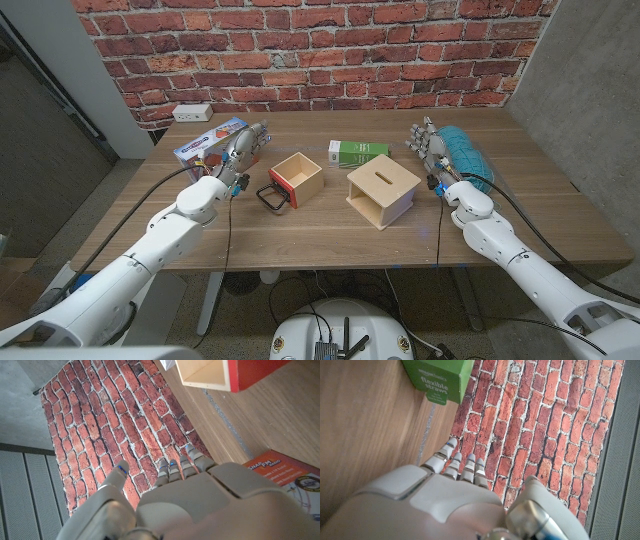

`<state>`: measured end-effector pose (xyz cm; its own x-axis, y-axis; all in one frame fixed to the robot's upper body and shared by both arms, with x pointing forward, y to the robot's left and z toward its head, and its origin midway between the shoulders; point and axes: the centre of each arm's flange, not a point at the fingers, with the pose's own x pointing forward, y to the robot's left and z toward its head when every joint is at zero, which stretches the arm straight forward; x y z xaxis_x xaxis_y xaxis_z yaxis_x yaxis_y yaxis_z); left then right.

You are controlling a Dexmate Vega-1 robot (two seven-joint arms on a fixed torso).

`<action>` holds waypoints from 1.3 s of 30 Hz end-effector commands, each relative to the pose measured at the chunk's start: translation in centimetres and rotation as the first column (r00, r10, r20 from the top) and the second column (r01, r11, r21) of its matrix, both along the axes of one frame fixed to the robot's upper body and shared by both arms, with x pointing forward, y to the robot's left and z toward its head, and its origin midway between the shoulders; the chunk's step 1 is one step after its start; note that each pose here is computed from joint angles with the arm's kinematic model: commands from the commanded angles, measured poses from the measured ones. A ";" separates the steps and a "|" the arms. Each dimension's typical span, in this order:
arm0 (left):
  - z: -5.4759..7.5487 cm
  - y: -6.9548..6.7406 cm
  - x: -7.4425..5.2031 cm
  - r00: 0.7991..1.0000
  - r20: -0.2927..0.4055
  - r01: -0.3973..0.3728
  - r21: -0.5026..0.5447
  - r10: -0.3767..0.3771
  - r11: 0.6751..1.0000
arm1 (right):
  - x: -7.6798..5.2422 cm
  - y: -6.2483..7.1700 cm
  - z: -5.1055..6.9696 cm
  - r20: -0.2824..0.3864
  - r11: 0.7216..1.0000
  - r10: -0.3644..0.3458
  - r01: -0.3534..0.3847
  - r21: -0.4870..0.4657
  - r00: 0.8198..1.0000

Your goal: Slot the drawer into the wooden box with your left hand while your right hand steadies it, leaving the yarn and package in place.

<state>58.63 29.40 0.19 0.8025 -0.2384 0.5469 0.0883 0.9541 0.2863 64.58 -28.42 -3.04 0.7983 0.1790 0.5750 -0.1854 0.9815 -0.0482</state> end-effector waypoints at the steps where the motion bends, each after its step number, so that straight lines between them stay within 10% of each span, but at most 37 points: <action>1: 1.2 0.8 -1.9 1.000 0.005 -0.018 0.145 0.018 0.989 | 0.3 0.2 0.0 -0.003 1.000 -0.012 0.012 0.004 1.000; 15: 3.0 2.5 -3.4 0.999 0.029 -0.048 0.325 0.041 0.945 | 0.7 0.6 0.1 0.005 1.000 -0.012 0.012 -0.005 1.000; 39: 6.5 4.0 -5.7 0.997 0.069 -0.078 0.662 0.043 0.745 | 1.0 1.9 -0.5 0.002 0.999 -0.038 0.038 0.015 0.999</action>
<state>53.87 32.97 5.37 0.8092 -0.4578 0.3682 0.0174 0.6452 0.7638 65.34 -27.28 -3.23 0.8015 0.1530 0.5781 -0.1591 0.9864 -0.0405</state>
